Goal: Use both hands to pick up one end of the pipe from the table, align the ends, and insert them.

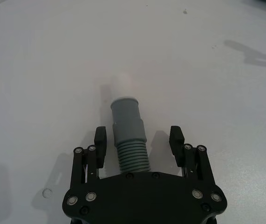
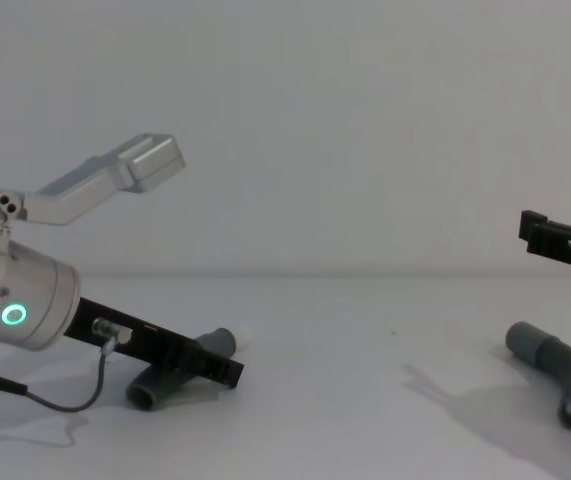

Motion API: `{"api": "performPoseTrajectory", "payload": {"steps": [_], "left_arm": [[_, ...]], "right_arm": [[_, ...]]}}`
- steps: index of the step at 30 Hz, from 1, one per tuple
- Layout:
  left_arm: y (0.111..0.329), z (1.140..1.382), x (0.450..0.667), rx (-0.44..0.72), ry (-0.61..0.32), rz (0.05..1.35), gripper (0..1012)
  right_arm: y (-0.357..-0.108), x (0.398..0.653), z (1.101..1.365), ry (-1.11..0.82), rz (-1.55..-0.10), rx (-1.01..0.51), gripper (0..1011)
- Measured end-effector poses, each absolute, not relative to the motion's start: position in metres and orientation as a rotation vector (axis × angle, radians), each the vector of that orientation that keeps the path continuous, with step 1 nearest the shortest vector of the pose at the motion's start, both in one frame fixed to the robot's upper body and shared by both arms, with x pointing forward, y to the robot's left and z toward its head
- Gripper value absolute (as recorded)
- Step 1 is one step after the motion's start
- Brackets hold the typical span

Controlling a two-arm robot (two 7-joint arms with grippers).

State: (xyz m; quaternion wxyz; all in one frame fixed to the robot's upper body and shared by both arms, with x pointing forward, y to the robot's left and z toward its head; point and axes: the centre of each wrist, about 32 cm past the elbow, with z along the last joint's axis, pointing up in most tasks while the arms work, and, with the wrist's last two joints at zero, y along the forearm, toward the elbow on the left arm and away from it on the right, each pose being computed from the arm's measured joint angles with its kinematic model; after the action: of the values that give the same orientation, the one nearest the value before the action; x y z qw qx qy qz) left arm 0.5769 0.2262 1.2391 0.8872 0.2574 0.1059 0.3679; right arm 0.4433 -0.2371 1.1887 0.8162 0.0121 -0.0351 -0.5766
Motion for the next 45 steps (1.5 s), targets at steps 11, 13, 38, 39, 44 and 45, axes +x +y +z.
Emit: {"api": "performPoseTrajectory", "payload": {"steps": [11, 13, 38, 39, 44, 45], "left_arm": [[0.226, 1.239, 0.577, 0.536, 0.224, 0.762, 750], [0.226, 1.239, 0.577, 0.536, 0.224, 0.761, 734], [0.225, 1.238, 0.577, 0.537, 0.228, 0.759, 580], [0.225, 1.238, 0.577, 0.537, 0.228, 0.759, 570], [0.225, 1.238, 0.577, 0.537, 0.228, 0.758, 543], [0.225, 1.238, 0.577, 0.537, 0.228, 0.758, 533]], "right_arm": [[-0.237, 0.443, 1.189, -0.075, -1.229, 0.026, 1001], [-0.237, 0.443, 1.189, -0.075, -1.229, 0.026, 1001], [-0.242, 0.446, 1.196, 0.013, -1.213, -0.129, 1001], [-0.242, 0.446, 1.197, 0.016, -1.213, -0.139, 1001], [-0.244, 0.449, 1.200, 0.040, -1.221, -0.200, 1001], [-0.244, 0.450, 1.201, 0.044, -1.223, -0.207, 1001]]}}
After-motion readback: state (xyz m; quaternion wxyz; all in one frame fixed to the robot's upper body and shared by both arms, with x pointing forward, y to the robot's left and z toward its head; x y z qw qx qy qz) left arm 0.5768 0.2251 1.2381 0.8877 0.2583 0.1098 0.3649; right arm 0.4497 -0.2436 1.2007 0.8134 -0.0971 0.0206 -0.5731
